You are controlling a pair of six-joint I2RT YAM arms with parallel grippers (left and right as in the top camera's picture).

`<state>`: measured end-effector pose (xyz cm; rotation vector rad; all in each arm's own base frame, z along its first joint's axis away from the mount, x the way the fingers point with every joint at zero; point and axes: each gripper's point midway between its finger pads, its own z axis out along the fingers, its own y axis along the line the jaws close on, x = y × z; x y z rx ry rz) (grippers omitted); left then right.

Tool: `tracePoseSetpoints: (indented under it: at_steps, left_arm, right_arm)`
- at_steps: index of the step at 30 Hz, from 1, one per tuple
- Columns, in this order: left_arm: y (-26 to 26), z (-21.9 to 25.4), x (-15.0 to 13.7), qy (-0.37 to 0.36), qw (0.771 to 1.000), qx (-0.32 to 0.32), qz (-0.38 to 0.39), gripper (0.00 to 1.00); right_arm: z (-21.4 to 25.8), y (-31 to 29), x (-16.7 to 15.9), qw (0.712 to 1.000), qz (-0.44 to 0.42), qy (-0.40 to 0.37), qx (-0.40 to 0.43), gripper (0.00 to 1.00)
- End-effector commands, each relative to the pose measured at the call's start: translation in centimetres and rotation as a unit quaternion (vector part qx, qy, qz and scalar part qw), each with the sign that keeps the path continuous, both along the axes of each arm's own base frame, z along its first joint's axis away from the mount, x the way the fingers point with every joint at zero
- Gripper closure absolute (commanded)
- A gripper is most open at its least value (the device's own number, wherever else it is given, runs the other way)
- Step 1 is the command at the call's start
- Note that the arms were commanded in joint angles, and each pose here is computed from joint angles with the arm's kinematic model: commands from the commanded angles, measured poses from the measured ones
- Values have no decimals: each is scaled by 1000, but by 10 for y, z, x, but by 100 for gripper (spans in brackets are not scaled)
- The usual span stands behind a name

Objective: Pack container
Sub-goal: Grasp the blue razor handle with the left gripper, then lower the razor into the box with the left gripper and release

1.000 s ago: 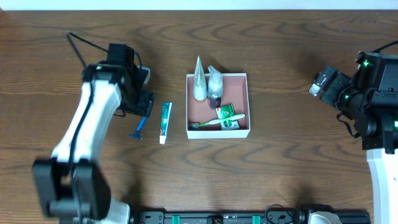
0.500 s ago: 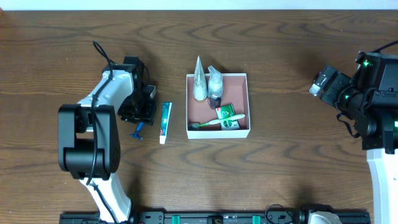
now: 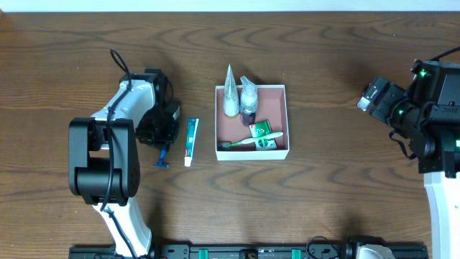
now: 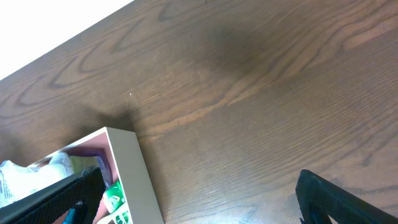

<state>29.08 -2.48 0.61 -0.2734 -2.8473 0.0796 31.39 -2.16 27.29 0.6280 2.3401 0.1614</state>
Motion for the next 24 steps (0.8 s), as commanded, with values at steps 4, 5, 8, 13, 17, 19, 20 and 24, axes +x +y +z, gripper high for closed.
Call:
tracePoseSetpoints:
  at_steps: [4, 5, 8, 13, 17, 19, 20, 24]
  left_arm:
    - [-6, 78, 26, -95, 995, -14, 0, 94]
    - [-12, 90, 27, -114, 993, -26, -3, 94]
    - [-42, 132, 26, -179, 978, -87, -56, 94]
    - [-114, 192, 3, -279, 918, -166, -229, 94]
    - [-184, 215, -18, -340, 824, -198, -408, 94]
    - [-217, 216, -25, -357, 779, -212, -470, 94]
    - [-230, 213, -27, -362, 763, -213, -491, 94]
    - [-260, 177, -19, -356, 749, -170, -533, 94]
  right_arm:
    - [3, -2, 1, 1000, 2, -2, -5, 1]
    - [3, -2, 1, 1000, 2, -2, -5, 1]
    - [3, -2, 1, 1000, 2, -2, -5, 1]
    - [3, -2, 1, 1000, 2, -2, -5, 1]
    - [3, -2, 1, 1000, 2, -2, -5, 1]
    - [3, -2, 1, 1000, 2, -2, -5, 1]
    - [3, -2, 1, 1000, 2, -2, -5, 1]
    - [3, -2, 1, 1000, 2, -2, -5, 1]
